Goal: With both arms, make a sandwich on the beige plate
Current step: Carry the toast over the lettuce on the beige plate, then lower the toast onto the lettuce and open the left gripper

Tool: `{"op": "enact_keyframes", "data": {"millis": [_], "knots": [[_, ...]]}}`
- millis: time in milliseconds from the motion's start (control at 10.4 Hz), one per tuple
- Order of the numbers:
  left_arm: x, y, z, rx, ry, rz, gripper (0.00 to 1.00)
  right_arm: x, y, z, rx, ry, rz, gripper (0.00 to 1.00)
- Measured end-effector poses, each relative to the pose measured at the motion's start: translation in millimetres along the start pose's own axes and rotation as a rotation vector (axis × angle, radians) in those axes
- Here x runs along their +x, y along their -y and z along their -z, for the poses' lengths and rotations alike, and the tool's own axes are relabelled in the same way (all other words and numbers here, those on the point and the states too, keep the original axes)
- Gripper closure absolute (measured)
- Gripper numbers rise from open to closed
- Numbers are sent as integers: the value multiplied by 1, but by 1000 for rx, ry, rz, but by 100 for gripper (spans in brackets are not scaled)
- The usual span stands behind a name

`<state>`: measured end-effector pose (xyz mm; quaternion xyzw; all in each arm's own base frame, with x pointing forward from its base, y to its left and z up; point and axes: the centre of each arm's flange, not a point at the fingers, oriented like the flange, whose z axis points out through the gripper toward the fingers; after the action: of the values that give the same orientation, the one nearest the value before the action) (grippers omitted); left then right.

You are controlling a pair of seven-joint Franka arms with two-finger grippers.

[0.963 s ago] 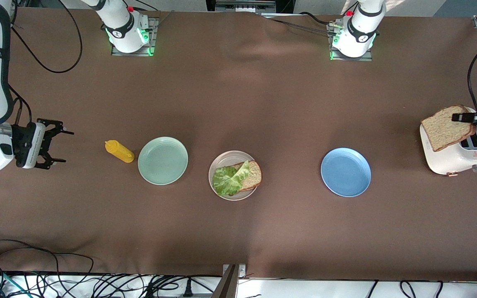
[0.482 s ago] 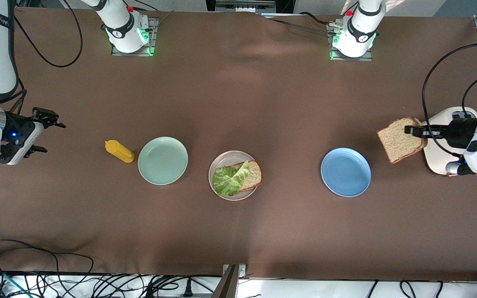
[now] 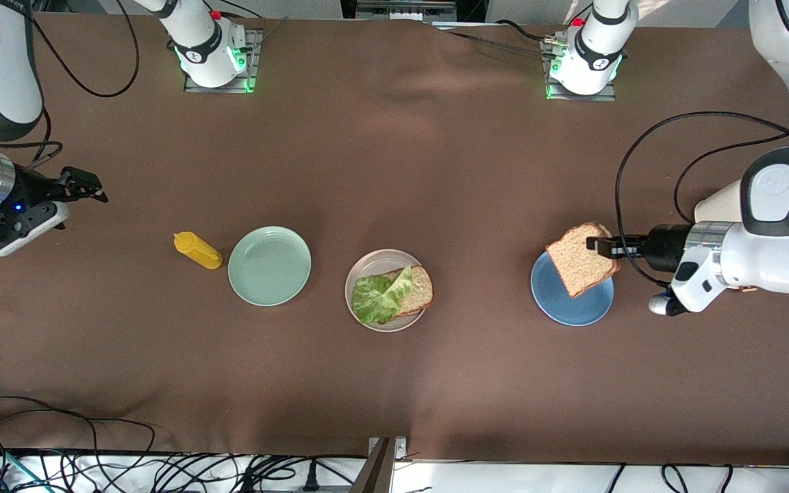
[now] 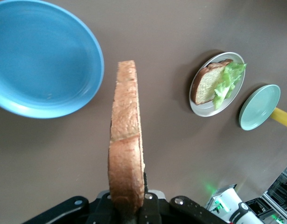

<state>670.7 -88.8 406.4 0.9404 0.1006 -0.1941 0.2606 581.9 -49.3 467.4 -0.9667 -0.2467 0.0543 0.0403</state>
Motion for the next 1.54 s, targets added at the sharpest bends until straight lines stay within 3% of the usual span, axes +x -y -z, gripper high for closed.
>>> {"op": "enact_keyframes", "data": {"millis": [578, 867, 1156, 1348, 1541], "knots": [[9, -114, -107, -95, -121, -69, 90, -9, 14, 24, -54, -11, -276, 0], [0, -162, -156, -131, -177, -69, 90, 0, 28, 31, -90, -13, -321, 0], [-7, -184, -197, -125, -195, -81, 90, -1, 33, 34, -79, 14, -391, 0], [-13, -200, -213, -162, -210, -67, 90, 3, 39, 49, -85, -5, -434, 0], [-15, -210, -231, -189, -232, -59, 90, 3, 46, 69, -82, 7, -470, 0]]}}
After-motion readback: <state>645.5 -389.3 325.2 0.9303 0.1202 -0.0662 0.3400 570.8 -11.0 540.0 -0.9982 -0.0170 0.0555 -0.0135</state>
